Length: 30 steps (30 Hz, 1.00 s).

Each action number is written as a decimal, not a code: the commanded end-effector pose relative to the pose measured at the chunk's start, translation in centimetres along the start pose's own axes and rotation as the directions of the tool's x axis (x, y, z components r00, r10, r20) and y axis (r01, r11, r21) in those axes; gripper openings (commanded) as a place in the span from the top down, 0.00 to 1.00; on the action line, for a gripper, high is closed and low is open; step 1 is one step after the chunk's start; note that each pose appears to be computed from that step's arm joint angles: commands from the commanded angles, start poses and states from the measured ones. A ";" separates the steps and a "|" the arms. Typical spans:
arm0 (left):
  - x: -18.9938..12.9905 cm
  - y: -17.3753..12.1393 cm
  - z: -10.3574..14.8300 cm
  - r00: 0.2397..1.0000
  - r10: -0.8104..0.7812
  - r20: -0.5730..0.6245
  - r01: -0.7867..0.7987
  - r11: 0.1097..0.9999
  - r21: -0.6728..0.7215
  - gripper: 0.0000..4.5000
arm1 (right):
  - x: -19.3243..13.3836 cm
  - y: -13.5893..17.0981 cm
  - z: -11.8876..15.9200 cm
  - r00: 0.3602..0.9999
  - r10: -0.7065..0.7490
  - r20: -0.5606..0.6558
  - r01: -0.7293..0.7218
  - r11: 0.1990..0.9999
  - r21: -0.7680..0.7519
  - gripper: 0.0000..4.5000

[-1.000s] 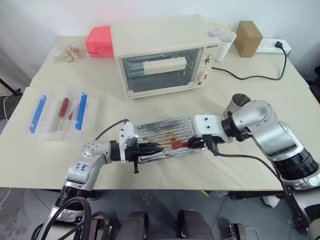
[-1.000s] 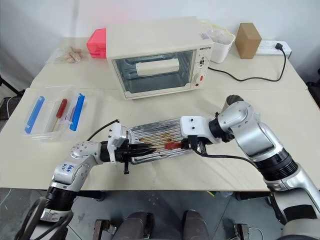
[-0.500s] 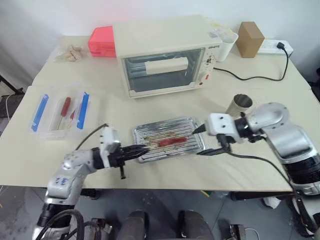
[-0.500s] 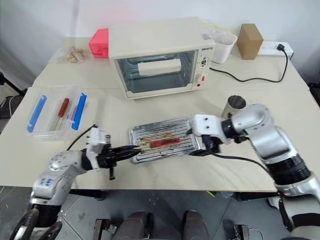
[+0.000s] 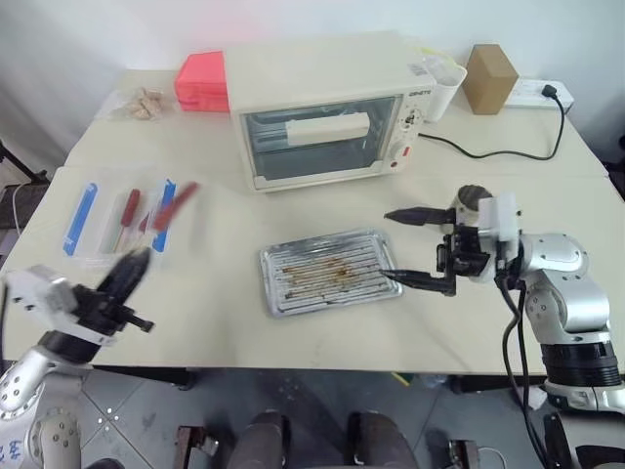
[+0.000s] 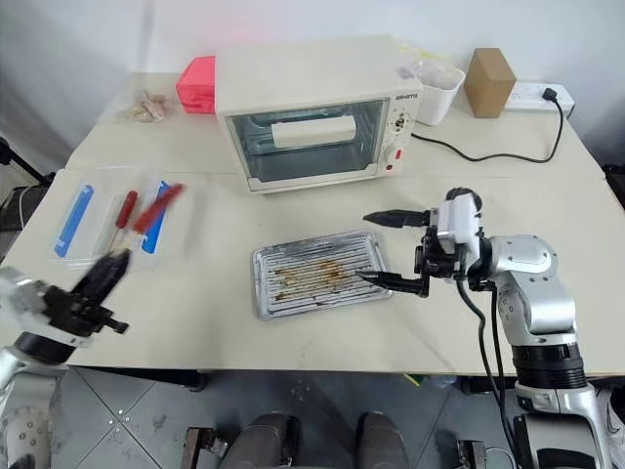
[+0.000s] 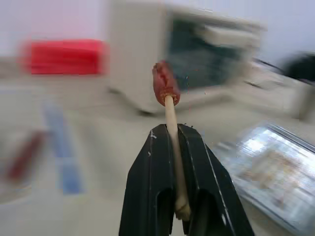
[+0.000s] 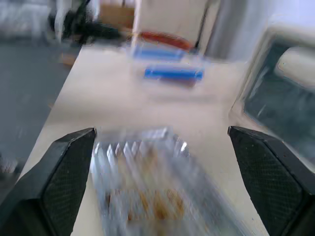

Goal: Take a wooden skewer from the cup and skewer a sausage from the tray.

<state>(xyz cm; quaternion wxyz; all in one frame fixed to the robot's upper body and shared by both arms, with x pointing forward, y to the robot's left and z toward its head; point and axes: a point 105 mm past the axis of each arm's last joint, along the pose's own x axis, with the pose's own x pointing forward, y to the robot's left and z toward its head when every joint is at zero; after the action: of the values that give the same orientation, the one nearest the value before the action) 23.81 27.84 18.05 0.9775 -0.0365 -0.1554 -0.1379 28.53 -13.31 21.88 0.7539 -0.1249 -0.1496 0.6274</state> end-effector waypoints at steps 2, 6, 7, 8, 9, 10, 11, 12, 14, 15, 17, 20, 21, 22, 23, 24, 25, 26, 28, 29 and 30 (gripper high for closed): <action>-0.6 3.2 2.8 0.970 0.229 0.086 -0.238 0.965 0.107 1.00 | 0.5 0.9 1.7 0.994 -0.045 0.098 0.050 0.997 -0.050 0.01; 0.9 5.9 3.1 0.935 0.349 0.066 -0.355 0.926 0.126 1.00 | 1.2 2.3 0.9 0.995 -0.043 0.092 0.046 0.998 -0.030 0.01; 1.4 6.5 2.8 0.930 0.366 0.037 -0.368 0.919 0.143 1.00 | 1.3 2.6 0.8 0.995 -0.039 0.089 0.042 0.999 -0.030 0.01; 2.0 6.9 2.4 0.931 0.364 0.004 -0.361 0.921 0.148 1.00 | 1.4 2.7 0.8 0.995 -0.037 0.088 0.040 0.999 -0.031 0.01; 2.6 7.3 1.8 0.929 0.368 -0.028 -0.362 0.923 0.134 1.00 | 1.5 2.7 0.8 0.995 -0.038 0.088 0.040 0.999 -0.031 0.01; 3.1 7.8 1.1 0.925 0.373 -0.069 -0.362 0.923 0.128 1.00 | 1.6 2.8 0.9 0.995 -0.038 0.089 0.041 0.999 -0.033 0.01; 3.9 8.0 0.6 0.930 0.355 -0.097 -0.341 0.930 0.138 1.00 | 1.7 2.8 1.0 0.995 -0.033 0.089 0.036 0.999 -0.037 0.01; 4.5 8.3 0.0 0.930 0.343 -0.131 -0.321 0.933 0.164 1.00 | 1.8 2.9 1.1 0.996 -0.029 0.090 0.033 0.999 -0.040 0.01; 5.2 8.7 -0.7 0.929 0.327 -0.172 -0.292 0.935 0.202 1.00 | 1.9 3.0 1.2 0.996 -0.021 0.089 0.025 0.999 -0.046 0.01; 5.4 9.2 -0.7 0.923 0.344 -0.172 -0.306 0.928 0.214 1.00 | 2.0 3.1 1.2 0.996 -0.019 0.088 0.023 0.999 -0.047 0.01; 5.9 9.5 -0.9 0.925 0.338 -0.173 -0.301 0.931 0.208 1.00 | 1.9 3.2 1.3 0.996 -0.018 0.085 0.023 0.999 -0.050 0.01; 6.5 9.6 -1.3 0.930 0.314 -0.193 -0.280 0.942 0.184 1.00 | 1.8 3.4 1.1 0.997 -0.027 0.076 0.030 0.998 -0.048 0.01; 6.5 9.9 -1.2 0.925 0.332 -0.186 -0.297 0.936 0.191 0.94 | 1.8 3.6 1.0 0.997 -0.027 0.071 0.031 0.998 -0.046 0.00; 6.4 10.1 -1.0 0.921 0.345 -0.179 -0.310 0.930 0.197 0.87 | 1.7 3.7 1.0 0.997 -0.028 0.068 0.031 0.999 -0.045 0.00; 6.4 10.2 -1.0 0.920 0.348 -0.179 -0.313 0.929 0.195 0.83 | 1.7 3.7 0.9 0.997 -0.028 0.066 0.031 0.999 -0.045 0.00; 6.3 10.1 -1.0 0.922 0.343 -0.180 -0.308 0.931 0.195 0.76 | 1.6 3.7 0.9 0.998 -0.029 0.064 0.032 0.999 -0.045 0.00; 6.1 10.0 -0.7 0.926 0.339 -0.165 -0.307 0.933 0.188 0.71 | 1.5 3.7 0.9 0.998 -0.031 0.062 0.034 0.998 -0.045 0.00; 6.0 9.9 -0.5 0.929 0.337 -0.154 -0.308 0.933 0.184 0.63 | 1.5 3.7 0.9 0.998 -0.032 0.060 0.035 0.998 -0.045 0.00; 5.5 9.2 0.8 0.950 0.295 -0.106 -0.274 0.945 0.177 0.50 | 1.1 3.3 0.8 0.998 -0.035 0.043 0.038 0.998 -0.053 0.00; 5.3 8.6 1.6 0.964 0.255 -0.079 -0.239 0.955 0.176 0.42 | 0.8 3.2 0.8 0.999 -0.038 0.034 0.040 0.997 -0.058 0.00; 5.1 7.9 2.8 0.977 0.209 -0.040 -0.197 0.961 0.192 0.36 | 0.5 3.0 0.8 0.999 -0.040 0.024 0.042 0.997 -0.064 0.00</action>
<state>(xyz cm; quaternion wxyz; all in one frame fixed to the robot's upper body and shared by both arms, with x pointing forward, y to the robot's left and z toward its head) 31.36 34.98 18.25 0.9981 0.0160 -0.0596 0.0036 25.71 -11.60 20.69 0.7616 -0.1215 -0.1660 0.6145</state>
